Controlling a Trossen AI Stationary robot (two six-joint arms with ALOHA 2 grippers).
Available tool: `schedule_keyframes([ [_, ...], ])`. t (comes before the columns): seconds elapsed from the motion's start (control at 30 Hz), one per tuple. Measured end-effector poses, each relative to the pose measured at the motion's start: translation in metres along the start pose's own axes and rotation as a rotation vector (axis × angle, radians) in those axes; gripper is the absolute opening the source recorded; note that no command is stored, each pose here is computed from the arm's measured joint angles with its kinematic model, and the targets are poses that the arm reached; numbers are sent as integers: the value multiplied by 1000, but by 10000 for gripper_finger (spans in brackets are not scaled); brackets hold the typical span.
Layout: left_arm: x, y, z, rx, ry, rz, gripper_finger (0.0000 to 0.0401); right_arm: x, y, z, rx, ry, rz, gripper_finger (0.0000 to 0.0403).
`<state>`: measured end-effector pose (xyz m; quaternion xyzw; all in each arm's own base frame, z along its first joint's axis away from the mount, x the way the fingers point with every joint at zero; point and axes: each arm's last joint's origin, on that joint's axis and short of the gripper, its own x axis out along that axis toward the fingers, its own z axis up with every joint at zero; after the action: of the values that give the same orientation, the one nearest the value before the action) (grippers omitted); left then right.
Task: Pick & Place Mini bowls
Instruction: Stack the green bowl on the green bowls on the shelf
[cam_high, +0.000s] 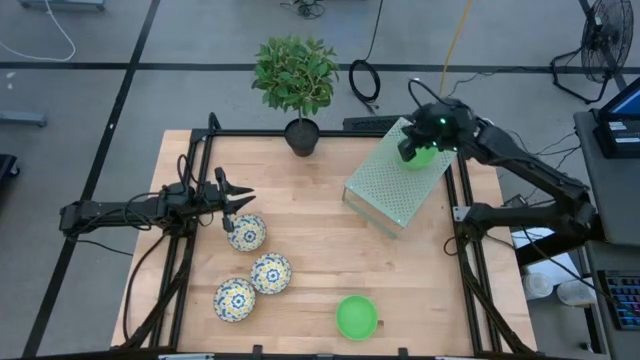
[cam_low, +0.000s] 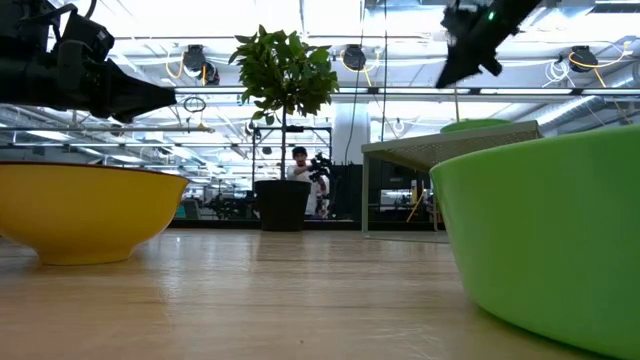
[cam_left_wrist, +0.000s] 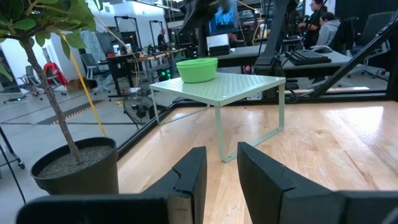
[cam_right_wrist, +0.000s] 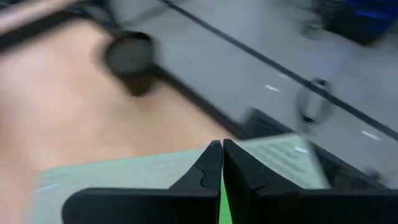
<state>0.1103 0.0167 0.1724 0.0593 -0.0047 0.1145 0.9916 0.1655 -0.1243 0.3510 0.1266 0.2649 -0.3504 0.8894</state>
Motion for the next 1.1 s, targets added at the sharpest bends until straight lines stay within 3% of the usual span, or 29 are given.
schedule_keyframes([
  [0.27,0,0,0,0,0,0,93,-23,44,4,-104,-110,428,1],
  [0.6,0,0,0,0,0,0,93,-27,119,-8,-267,-133,708,1],
  [0.87,0,0,0,0,0,0,93,-32,188,-15,-383,-108,787,0],
  [1.1,0,0,0,0,0,0,93,-53,246,-6,-581,57,583,0],
])
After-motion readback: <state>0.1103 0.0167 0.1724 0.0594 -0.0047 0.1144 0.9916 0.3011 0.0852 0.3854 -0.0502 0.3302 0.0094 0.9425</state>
